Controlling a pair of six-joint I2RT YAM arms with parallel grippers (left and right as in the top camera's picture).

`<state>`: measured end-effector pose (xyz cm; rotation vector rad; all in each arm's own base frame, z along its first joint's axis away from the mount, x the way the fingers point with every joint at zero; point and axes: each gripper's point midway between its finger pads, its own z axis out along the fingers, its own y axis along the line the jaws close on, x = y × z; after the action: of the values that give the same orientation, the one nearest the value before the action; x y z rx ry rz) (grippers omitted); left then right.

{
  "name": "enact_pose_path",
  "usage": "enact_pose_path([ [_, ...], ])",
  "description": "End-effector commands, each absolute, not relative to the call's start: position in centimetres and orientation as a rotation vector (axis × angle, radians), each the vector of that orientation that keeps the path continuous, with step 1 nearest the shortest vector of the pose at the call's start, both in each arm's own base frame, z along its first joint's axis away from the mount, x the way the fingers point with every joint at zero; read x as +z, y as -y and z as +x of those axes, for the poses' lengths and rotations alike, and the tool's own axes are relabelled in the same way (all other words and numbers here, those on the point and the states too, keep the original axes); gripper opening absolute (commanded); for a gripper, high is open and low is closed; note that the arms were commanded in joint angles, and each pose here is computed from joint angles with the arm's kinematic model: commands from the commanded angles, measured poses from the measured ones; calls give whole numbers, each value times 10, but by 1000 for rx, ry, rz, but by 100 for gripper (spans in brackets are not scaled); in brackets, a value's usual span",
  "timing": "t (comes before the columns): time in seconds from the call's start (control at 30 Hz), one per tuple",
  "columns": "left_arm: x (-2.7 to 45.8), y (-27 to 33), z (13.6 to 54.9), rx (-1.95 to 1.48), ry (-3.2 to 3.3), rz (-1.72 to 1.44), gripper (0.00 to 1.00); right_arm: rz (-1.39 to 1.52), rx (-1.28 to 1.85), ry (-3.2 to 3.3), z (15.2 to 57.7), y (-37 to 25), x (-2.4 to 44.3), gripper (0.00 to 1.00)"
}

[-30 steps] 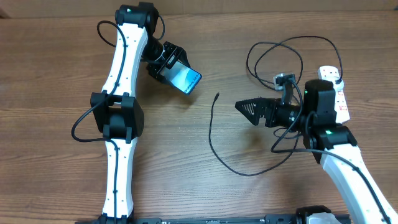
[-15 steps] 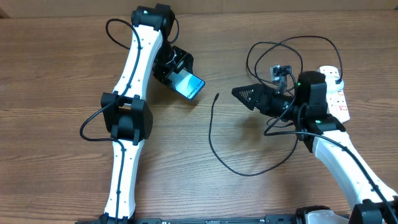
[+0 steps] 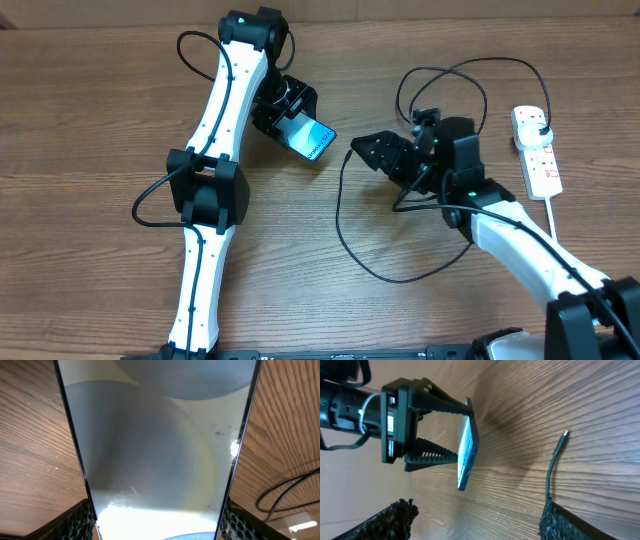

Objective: Plug charger to phone and switch on socket
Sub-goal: 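Grasp the phone's edge with the right gripper beside the left gripper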

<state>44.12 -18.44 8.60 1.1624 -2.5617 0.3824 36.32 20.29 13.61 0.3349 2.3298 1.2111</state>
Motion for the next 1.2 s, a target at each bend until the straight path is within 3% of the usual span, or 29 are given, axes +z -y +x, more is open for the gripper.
enact_pose_path([
  [0.0,93,202,439,443,2545,1131,4,356,1199,-2307,373,-215,138,81],
  [0.5,95,241,420,444,2537,1052,4,392,1164,-2325,375,-222,124,73],
  [0.57,97,247,417,462,2522,1037,4,414,1170,-2331,373,-224,123,67],
  [1.17,99,270,404,471,2502,1002,4,529,1115,-2336,376,-219,115,48],
])
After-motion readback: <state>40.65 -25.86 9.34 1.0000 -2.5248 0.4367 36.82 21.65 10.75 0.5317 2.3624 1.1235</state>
